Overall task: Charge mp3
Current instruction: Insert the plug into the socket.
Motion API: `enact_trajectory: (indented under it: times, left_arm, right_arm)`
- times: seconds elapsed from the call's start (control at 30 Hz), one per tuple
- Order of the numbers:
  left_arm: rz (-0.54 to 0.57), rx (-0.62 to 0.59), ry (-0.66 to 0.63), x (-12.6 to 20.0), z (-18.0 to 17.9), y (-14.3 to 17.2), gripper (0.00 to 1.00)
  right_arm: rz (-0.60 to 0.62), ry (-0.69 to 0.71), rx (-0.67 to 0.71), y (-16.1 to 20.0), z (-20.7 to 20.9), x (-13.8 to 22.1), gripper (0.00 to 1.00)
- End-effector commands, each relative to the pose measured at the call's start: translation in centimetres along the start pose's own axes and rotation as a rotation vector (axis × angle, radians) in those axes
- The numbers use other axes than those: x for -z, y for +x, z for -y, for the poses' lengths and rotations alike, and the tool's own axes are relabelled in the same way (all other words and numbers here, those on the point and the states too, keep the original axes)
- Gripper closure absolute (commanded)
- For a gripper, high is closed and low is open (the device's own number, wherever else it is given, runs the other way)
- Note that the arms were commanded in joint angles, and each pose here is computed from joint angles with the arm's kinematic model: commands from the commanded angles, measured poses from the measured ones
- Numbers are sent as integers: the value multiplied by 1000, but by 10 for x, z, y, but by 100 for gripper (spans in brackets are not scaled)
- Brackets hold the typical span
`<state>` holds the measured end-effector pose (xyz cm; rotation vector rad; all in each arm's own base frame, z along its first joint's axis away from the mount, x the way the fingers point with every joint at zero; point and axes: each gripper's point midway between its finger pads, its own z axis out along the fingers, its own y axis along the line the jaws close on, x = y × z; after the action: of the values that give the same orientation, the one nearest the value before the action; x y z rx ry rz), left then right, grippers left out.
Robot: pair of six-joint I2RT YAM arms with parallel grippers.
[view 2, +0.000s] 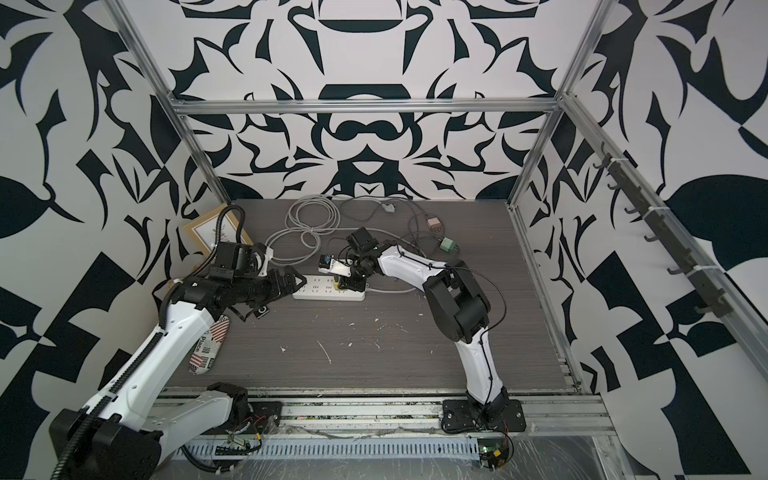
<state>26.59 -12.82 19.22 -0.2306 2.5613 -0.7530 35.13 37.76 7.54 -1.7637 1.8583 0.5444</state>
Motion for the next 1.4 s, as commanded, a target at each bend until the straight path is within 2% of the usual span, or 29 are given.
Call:
enact_trajectory:
  times: [0.0,0.2,0.47,0.6,0.93,1.37]
  left_arm:
    - [-7,-4,11,-1,-1,4,1]
    - [-14,-3,5,-1,-3,6,0]
    - [-16,-14,5,-2,-2,5,1]
    - [-22,-18,18,-5,1,3,1]
    - [-27,-23,23,-7,1,3,1]
    - [-21,-18,31,-6,1,5,1]
  right_arm:
    - [-211,-139,-103,62,-31,-16,100]
    - [-287,-195,-134,83,-49,-16,100]
    - [-395,-155,-121,99,-53,-15,100]
    - [-478,-195,-149,116,-61,-18,100]
    - [-593,-219,-187,131,-79,-25,100]
    - [-569,-175,-254,129,-79,-26,100]
